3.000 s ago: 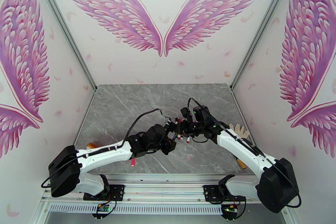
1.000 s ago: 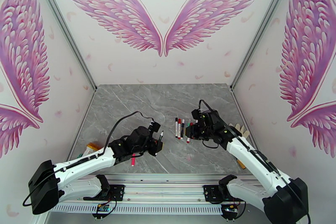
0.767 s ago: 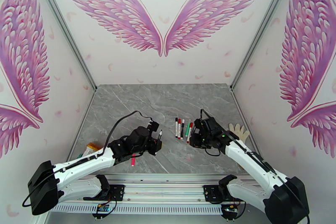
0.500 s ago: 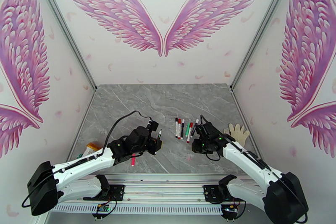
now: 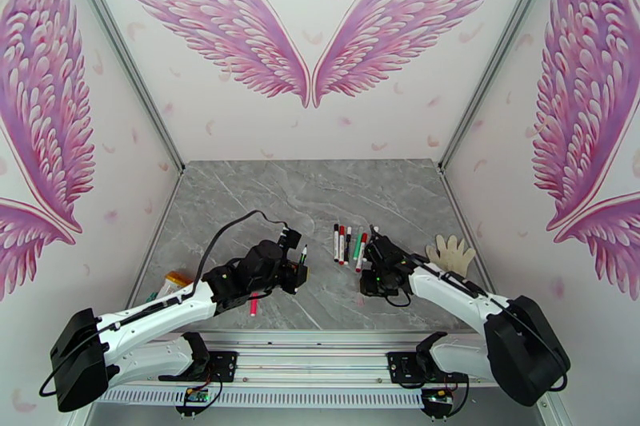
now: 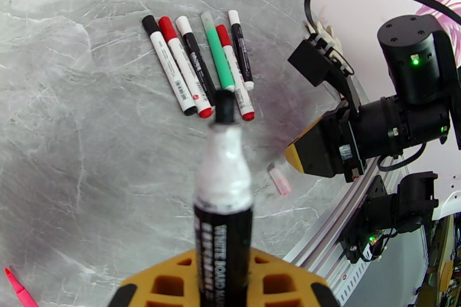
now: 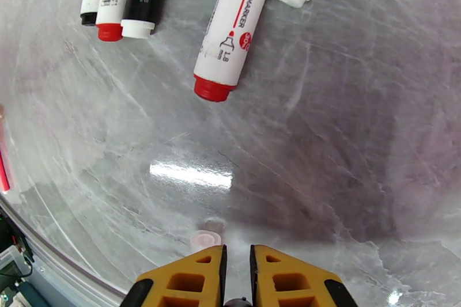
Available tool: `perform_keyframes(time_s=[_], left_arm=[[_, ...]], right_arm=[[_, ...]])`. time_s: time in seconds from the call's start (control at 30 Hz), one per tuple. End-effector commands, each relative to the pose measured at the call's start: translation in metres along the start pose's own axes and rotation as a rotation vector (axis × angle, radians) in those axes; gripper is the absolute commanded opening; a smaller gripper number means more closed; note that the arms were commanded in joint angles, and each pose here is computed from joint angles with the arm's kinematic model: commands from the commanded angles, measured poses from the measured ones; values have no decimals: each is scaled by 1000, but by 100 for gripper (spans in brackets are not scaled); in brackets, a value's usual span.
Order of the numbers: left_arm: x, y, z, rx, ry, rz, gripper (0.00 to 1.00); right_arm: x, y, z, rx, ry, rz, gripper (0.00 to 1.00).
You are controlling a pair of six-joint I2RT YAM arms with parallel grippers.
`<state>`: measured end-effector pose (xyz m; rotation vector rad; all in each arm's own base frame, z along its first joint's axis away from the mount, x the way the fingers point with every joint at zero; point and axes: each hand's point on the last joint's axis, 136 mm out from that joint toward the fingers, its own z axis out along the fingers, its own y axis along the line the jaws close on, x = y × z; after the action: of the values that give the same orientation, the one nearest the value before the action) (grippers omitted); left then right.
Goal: Open the pen caps
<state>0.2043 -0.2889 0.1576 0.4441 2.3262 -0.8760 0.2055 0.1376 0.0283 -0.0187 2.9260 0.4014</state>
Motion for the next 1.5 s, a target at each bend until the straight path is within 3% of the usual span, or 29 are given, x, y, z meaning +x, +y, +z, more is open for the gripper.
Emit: perform_keyframes(time_s=[0.0,0.33,0.8,1.3,1.47], left_arm=[[-7,0,-5,-6,-25,2,3],[-7,1,-5,-23,-16,3,2],[-9,8,-3,-75,2,-9,3],[-1,32,-3,-187,23,15,5],[2,56,-8,-304,19,-16,5]], right_arm=[[1,-3,6,26,-7,1,3],[7,-9,10,42,0,25,9],[11,-8,6,18,-18,24,26],[4,2,-5,-32,-64,-1,35],[-5,10,-13,-61,-98,-10,43]])
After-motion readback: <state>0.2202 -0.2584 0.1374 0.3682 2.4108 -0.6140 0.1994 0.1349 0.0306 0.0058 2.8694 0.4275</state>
